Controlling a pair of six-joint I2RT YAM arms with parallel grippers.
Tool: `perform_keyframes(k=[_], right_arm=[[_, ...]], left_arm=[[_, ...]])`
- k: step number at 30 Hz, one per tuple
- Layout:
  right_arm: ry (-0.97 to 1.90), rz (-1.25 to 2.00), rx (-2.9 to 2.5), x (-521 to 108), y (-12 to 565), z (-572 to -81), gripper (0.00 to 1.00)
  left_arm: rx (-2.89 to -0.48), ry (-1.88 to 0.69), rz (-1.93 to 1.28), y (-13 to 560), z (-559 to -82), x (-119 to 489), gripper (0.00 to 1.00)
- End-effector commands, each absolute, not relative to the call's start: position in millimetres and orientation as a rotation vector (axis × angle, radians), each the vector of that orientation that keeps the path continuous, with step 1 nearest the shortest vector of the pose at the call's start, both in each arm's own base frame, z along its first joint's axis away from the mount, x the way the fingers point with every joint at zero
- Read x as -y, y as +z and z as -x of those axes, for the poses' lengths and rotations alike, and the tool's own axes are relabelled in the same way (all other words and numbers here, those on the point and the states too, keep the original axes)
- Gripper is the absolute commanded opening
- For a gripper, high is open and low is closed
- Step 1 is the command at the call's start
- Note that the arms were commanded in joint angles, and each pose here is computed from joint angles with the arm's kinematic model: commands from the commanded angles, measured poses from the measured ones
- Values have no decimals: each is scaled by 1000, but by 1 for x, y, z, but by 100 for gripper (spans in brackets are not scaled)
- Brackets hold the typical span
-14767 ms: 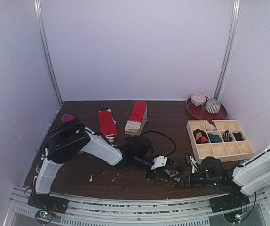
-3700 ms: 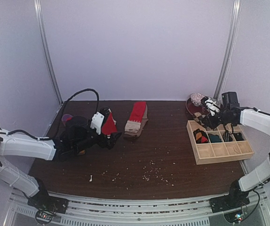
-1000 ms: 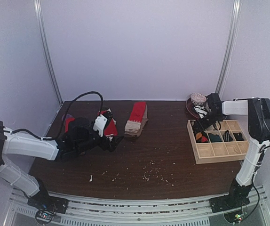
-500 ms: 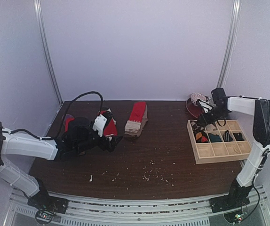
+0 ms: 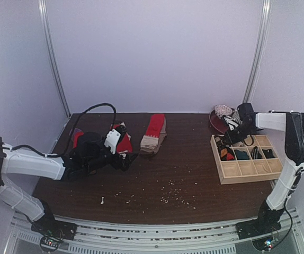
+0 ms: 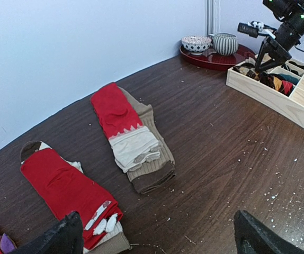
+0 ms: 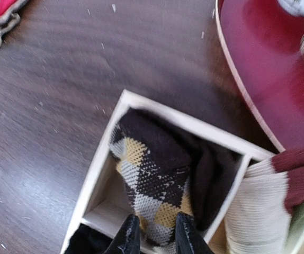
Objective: Roll the socks
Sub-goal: Reset both arms
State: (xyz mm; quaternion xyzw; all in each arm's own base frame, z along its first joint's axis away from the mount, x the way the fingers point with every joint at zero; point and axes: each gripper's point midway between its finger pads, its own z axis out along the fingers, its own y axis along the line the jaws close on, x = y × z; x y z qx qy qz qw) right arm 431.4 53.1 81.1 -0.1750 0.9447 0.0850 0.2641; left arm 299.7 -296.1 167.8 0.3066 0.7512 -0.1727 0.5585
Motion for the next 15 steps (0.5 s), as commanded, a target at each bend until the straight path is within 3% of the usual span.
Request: perform_keyframes(k=[1,7,15], right_arm=[[200,390,-2663,-43,43,-420,24],[188,349,-2717,-39,16,-418,24],[211,333,-2535,-46,106,-434,27]], left_arm=[[-1726,-414,-685,188,-306,300,98],[-1743,-420,-647,190,-308,297,98],[-1763,-416,-559,204,-310,286,98]])
